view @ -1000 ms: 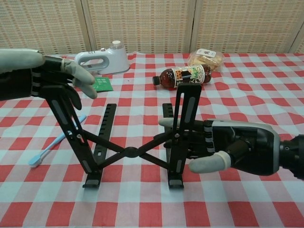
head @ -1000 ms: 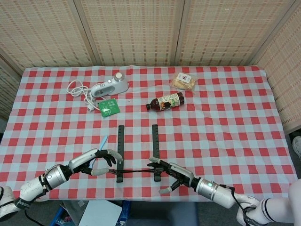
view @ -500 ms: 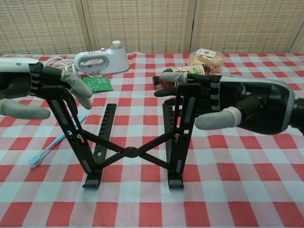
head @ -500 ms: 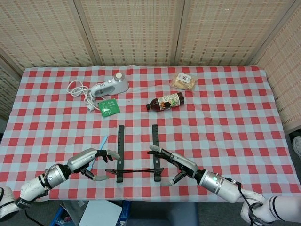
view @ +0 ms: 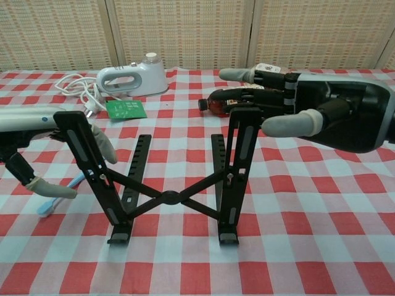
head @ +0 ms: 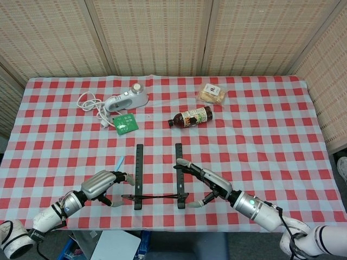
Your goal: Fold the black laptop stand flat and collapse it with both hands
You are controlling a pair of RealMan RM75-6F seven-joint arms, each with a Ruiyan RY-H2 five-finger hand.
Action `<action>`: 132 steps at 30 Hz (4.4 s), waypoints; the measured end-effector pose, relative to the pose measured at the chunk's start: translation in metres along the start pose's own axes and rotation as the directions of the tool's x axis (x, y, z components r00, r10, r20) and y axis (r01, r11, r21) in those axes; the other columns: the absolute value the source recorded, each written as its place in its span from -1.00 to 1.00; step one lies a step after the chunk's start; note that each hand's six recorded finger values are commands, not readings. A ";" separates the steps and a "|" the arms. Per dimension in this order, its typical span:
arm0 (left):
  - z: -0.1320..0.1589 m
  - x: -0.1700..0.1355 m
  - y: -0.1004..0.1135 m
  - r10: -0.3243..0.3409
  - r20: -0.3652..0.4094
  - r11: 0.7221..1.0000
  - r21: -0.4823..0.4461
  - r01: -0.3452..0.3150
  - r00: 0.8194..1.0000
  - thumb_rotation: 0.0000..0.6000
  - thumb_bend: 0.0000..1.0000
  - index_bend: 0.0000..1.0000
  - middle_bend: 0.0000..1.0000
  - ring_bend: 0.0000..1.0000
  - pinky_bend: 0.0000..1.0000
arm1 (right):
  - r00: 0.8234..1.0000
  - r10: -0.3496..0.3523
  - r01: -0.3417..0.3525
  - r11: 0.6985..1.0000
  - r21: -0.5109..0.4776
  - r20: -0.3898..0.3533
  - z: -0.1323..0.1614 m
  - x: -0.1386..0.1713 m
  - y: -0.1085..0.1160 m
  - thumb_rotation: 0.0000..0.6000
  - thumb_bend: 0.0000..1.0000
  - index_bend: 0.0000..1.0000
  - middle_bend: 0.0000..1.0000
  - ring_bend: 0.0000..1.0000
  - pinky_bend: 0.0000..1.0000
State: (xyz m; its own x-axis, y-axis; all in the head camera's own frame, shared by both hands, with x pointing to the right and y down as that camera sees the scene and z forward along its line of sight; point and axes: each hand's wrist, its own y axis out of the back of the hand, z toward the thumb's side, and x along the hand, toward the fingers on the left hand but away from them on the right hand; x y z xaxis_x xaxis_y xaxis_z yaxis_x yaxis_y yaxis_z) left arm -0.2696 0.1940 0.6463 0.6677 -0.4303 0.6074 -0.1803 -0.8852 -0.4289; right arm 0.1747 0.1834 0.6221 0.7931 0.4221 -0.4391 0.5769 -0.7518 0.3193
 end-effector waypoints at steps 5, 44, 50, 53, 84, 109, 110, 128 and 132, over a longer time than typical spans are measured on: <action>-0.001 0.006 -0.011 -0.004 -0.024 1.000 0.008 0.004 1.000 1.00 -0.56 -0.28 -0.43 -0.43 -0.27 | 1.000 -0.006 0.006 1.000 -0.002 0.002 -0.002 0.001 0.001 1.00 -1.00 -1.00 -0.82 -1.00 -0.98; 0.000 0.025 -0.044 0.023 -0.121 0.999 -0.031 -0.027 0.992 0.66 -0.42 0.01 -0.43 -0.43 -0.27 | 1.000 -0.013 0.013 1.000 -0.017 0.020 -0.010 0.008 0.003 1.00 -1.00 -1.00 -0.82 -1.00 -0.98; 0.000 0.025 -0.044 0.023 -0.123 0.999 -0.027 -0.026 0.992 0.68 -0.41 0.04 -0.43 -0.43 -0.27 | 1.000 -0.011 0.012 1.000 -0.017 0.022 -0.011 0.008 0.002 1.00 -1.00 -1.00 -0.82 -1.00 -0.98; 0.000 0.025 -0.045 0.026 -0.123 0.999 -0.029 -0.030 0.992 0.72 -0.39 0.04 -0.43 -0.42 -0.27 | 1.000 -0.012 0.013 1.000 -0.017 0.023 -0.011 0.009 0.002 1.00 -1.00 -1.00 -0.82 -1.00 -0.98; 0.003 0.022 -0.039 0.048 -0.088 0.999 0.010 -0.047 0.995 0.99 -0.30 -0.25 -0.41 -0.48 -0.27 | 0.999 -0.036 0.033 0.996 0.077 0.029 -0.013 0.014 0.002 1.00 -1.00 -1.00 -0.82 -1.00 -0.98; 0.008 -0.024 0.006 0.157 -0.075 0.986 0.073 -0.152 0.985 0.99 -0.30 -0.80 -0.61 -0.61 -0.27 | 0.998 -0.027 0.000 0.905 0.426 0.058 -0.016 -0.019 -0.022 1.00 -0.84 -1.00 -0.90 -1.00 -0.98; 0.008 -0.026 0.008 0.166 -0.074 0.984 0.077 -0.161 0.983 1.00 -0.30 -0.80 -0.61 -0.61 -0.27 | 0.998 -0.029 0.001 0.902 0.431 0.058 -0.016 -0.021 -0.022 1.00 -0.79 -1.00 -0.90 -1.00 -0.98; 0.006 -0.043 0.039 0.286 -0.074 0.951 0.144 -0.273 0.955 1.00 -0.30 -0.80 -0.62 -0.62 -0.27 | 0.983 -0.175 0.125 0.853 0.506 0.051 -0.011 -0.069 -0.001 1.00 -0.68 -1.00 -0.90 -1.00 -0.98; 0.004 -0.045 0.041 0.293 -0.079 0.948 0.156 -0.278 0.953 1.00 -0.30 -0.80 -0.62 -0.63 -0.27 | 0.975 -0.214 0.155 0.846 0.510 0.058 -0.013 -0.078 0.007 1.00 -0.68 -1.00 -0.91 -1.00 -0.98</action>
State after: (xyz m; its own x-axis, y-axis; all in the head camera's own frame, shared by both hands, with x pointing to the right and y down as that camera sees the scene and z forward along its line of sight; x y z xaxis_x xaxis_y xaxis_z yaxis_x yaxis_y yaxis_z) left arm -0.3041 0.1771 0.5990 0.5266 -0.6832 0.5059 -0.2444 -0.6916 -0.6797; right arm 0.1197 0.1517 0.6689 0.6383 0.5431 -0.5456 0.5120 -0.8287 -0.2260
